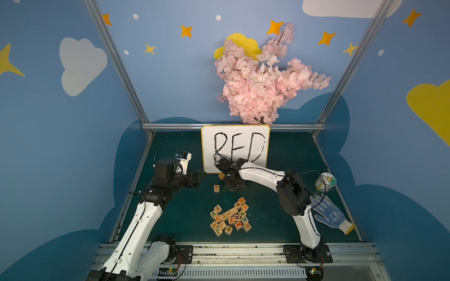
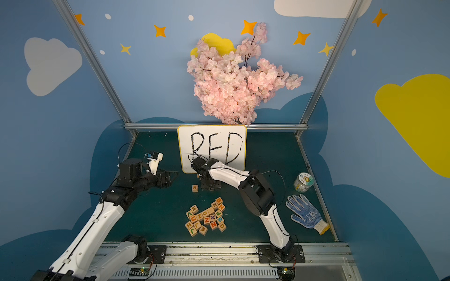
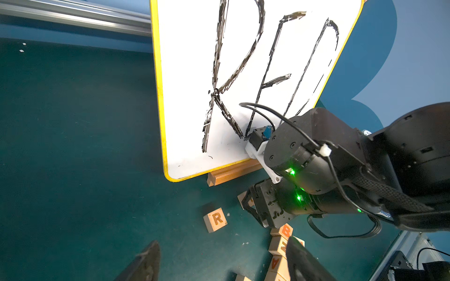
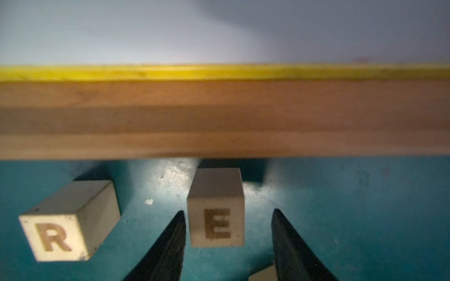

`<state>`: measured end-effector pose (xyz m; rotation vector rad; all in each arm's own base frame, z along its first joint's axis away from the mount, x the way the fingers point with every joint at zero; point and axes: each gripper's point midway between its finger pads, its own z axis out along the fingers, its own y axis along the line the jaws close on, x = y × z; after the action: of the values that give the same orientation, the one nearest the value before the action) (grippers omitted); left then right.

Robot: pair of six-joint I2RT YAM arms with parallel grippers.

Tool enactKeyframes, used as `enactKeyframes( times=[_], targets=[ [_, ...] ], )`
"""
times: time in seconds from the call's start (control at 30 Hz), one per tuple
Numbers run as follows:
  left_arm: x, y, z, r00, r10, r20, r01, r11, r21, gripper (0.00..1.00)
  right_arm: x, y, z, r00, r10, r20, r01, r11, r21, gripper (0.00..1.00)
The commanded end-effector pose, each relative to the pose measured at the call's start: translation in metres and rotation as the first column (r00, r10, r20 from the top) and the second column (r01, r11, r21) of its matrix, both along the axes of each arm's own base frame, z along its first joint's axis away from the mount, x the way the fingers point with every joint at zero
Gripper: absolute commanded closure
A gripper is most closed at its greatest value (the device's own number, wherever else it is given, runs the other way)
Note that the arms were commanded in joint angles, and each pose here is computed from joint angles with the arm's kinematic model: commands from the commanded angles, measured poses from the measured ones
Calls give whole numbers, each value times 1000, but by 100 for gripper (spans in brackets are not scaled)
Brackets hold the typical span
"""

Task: Assemble the uppercase word "red" with letter blocks
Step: Adjust the letter block at the center of the board, then pick up the letter block from the center of the board.

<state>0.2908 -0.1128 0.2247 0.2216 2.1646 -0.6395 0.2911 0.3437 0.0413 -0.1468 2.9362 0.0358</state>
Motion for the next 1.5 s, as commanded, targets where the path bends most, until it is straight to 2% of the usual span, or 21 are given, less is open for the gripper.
enactKeyframes(
  times=[0.0, 0.13, 0.23, 0.4, 0.47, 0.63, 0.73, 0.93, 1.07, 1.3, 1.47],
  targets=[
    [0, 3, 5, 1000, 8, 30, -9, 1000, 7, 20, 2, 4, 49, 999, 13, 43, -16, 998, 67, 40],
    [1, 3, 9, 999, 11, 42, -11, 1000, 5, 20, 0, -3, 80, 997, 43, 61, -48, 995, 83, 39],
    [3, 2, 13, 999, 4, 52, -4, 1000, 9, 20, -6, -11, 99, 987, 133, 91, -141, 986, 85, 42],
    [3, -7, 22, 996, -55, 73, 53, 998, 31, 21, -29, -20, 105, 910, 385, 152, -403, 909, 107, 46],
    [0, -13, 25, 993, -71, 91, 67, 997, 49, 21, -41, -32, 109, 881, 442, 170, -463, 880, 108, 46],
    [-11, -38, 19, 982, -161, 103, 151, 984, 98, 20, -92, -52, 114, 783, 594, 187, -621, 767, 163, 48],
    [-19, -50, 11, 975, -205, 89, 197, 977, 86, 21, -121, -64, 109, 763, 625, 166, -646, 735, 205, 47],
    [-30, -61, 5, 959, -266, 92, 257, 961, 98, 20, -166, -74, 89, 765, 632, 122, -637, 716, 285, 44],
    [-31, -64, 6, 957, -273, 95, 265, 960, 90, 21, -180, -76, 68, 770, 633, 81, -630, 735, 251, 44],
    [-32, -59, 7, 961, -255, 105, 244, 964, 105, 21, -196, -70, 36, 749, 661, 38, -658, 737, 157, 40],
    [-31, -59, 7, 962, -252, 106, 240, 965, 108, 21, -193, -74, 22, 772, 636, 11, -633, 767, 109, 39]
  ],
)
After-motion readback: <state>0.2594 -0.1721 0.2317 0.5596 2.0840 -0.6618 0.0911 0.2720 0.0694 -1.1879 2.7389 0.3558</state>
